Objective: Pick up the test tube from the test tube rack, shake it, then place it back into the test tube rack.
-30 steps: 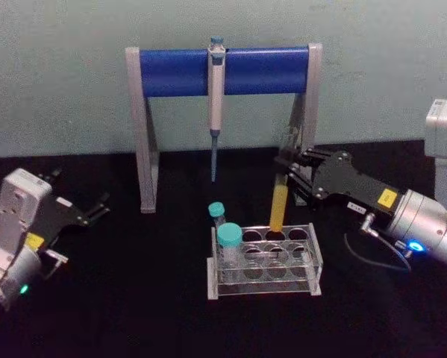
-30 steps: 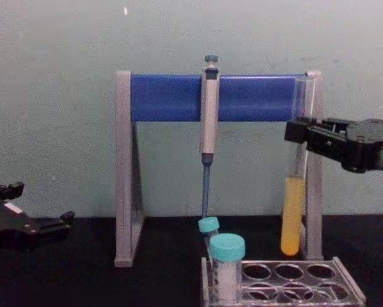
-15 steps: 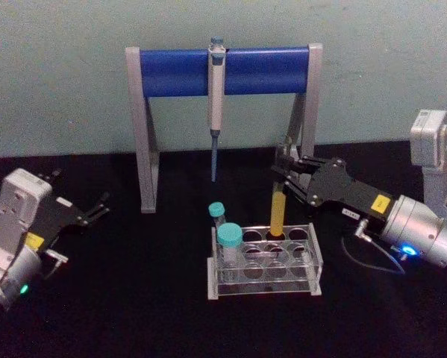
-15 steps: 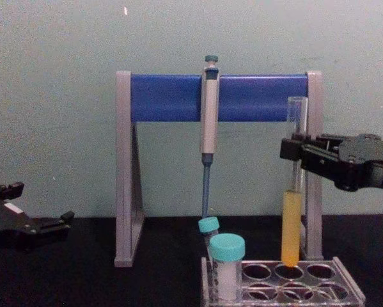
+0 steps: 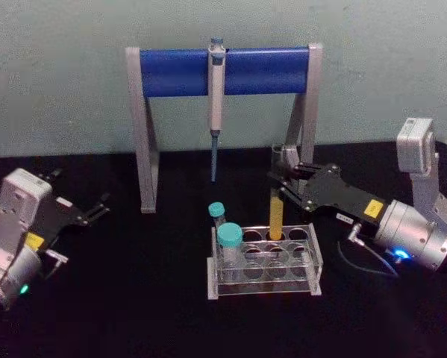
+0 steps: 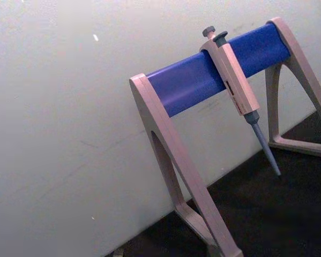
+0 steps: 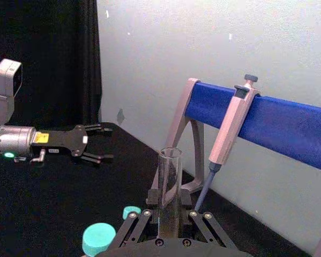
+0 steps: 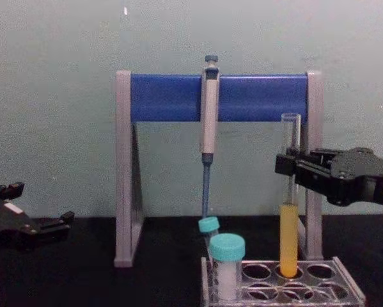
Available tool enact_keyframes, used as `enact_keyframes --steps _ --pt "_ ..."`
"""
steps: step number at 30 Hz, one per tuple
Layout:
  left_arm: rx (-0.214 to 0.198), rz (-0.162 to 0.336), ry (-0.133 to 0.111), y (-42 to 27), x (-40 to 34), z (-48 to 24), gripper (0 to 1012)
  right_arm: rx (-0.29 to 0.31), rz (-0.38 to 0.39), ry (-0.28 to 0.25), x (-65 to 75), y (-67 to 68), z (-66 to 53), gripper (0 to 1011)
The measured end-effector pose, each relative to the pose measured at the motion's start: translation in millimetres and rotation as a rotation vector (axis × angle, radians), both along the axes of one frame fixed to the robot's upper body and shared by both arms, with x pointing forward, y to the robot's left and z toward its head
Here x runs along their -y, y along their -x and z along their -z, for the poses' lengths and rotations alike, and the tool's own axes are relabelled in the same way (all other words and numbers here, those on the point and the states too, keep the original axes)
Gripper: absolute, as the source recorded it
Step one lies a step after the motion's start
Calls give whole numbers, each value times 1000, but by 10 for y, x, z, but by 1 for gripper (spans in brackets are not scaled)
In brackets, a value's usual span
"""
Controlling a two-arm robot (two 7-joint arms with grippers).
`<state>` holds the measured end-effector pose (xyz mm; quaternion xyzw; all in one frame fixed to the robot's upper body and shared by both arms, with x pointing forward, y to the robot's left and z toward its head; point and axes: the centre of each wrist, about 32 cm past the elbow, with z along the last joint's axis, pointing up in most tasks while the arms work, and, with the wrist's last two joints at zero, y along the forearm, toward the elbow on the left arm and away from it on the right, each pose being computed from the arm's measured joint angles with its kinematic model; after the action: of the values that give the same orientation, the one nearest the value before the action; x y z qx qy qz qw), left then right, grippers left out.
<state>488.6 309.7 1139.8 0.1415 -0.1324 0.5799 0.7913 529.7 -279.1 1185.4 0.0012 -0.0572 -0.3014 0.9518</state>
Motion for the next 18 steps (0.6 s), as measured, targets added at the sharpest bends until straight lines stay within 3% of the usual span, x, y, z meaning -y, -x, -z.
enact_keyframes --steps 18 --pt "0 0 0 0 0 0 1001 -14 6 0 -18 -30 91 229"
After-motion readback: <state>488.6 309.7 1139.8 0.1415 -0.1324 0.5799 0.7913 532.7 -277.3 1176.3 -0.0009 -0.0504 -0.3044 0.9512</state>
